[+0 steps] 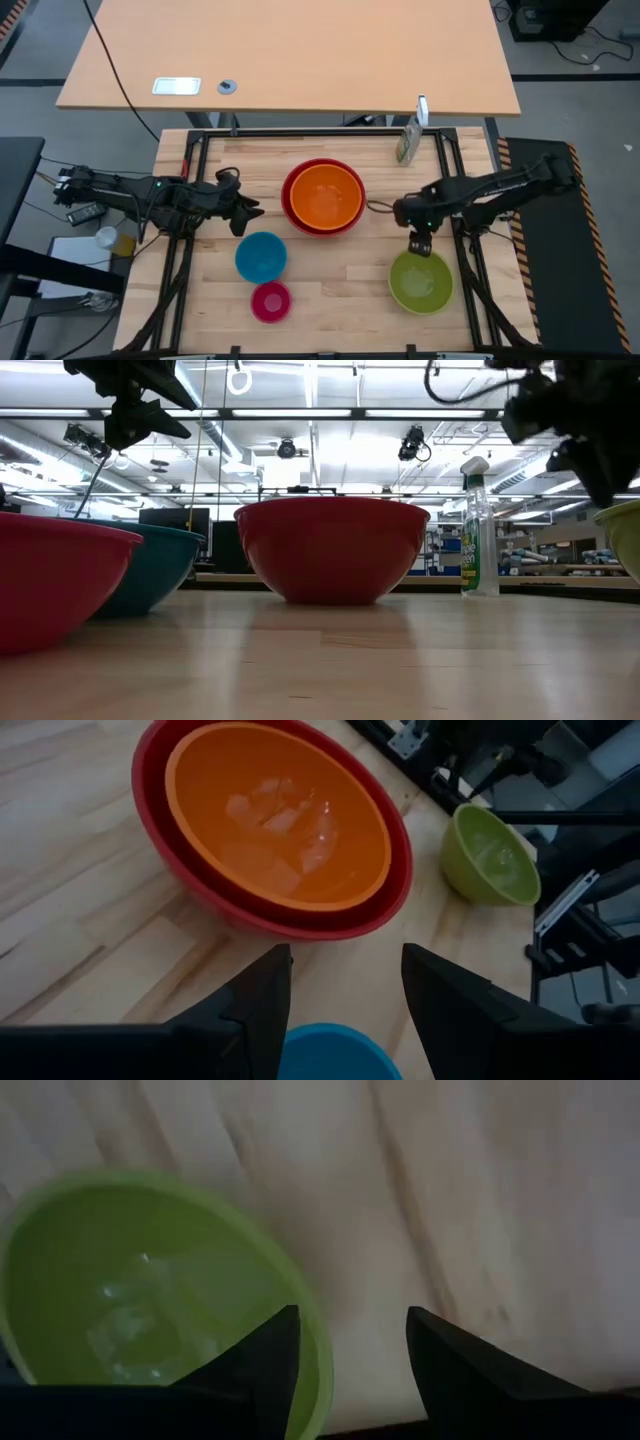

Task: Nest bowls inside each other
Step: Stack the green bowl on top of the orange bowl

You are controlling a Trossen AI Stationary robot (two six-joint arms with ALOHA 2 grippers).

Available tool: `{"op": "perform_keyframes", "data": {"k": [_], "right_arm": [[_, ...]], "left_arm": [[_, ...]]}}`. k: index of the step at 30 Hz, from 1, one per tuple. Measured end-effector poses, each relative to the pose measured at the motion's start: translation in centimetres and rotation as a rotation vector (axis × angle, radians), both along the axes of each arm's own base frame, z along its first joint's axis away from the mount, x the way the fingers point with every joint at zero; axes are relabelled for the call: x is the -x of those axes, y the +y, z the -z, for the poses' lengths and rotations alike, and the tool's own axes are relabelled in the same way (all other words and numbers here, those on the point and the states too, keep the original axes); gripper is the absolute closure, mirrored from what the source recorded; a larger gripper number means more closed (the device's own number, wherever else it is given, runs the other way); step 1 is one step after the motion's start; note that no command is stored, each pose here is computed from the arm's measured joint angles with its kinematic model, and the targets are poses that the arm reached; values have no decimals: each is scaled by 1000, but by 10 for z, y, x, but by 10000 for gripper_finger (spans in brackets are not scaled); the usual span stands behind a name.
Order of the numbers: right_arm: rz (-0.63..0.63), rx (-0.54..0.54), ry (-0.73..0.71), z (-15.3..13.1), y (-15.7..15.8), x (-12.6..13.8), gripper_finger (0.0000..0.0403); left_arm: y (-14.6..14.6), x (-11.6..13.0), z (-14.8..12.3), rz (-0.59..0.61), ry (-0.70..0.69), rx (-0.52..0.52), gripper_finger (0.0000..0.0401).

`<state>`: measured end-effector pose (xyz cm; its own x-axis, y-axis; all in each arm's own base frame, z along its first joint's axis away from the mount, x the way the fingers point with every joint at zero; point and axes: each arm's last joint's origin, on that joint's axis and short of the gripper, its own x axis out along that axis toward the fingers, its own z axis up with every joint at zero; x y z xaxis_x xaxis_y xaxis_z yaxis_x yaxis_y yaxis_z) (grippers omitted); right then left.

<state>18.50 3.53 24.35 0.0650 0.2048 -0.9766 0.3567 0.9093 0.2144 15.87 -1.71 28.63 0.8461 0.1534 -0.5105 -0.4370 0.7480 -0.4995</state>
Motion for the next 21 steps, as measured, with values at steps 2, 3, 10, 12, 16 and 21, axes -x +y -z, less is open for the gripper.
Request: {"op": "perform_keyframes", "data": {"k": [2, 3, 10, 12, 16, 21], "right_arm": [[-20, -14, 7, 5, 4, 2, 207], [-30, -14, 6, 6, 5, 3, 205], [-97, -40, -33, 3, 14, 5, 188], [-116, -41, -33, 7, 17, 6, 187], [-125, -34, -26, 18, 19, 8, 187], [-112, -42, -10, 31, 22, 11, 187]], "left_arm": [[0, 0, 0, 0, 0, 0, 207], [0, 0, 0, 0, -2, 0, 207], [13, -8, 5, -79, 30, 7, 207], [20, -12, 8, -90, 60, -24, 207], [36, -21, 17, -119, 143, -104, 207], [66, -33, 31, -91, 245, -165, 207]]}}
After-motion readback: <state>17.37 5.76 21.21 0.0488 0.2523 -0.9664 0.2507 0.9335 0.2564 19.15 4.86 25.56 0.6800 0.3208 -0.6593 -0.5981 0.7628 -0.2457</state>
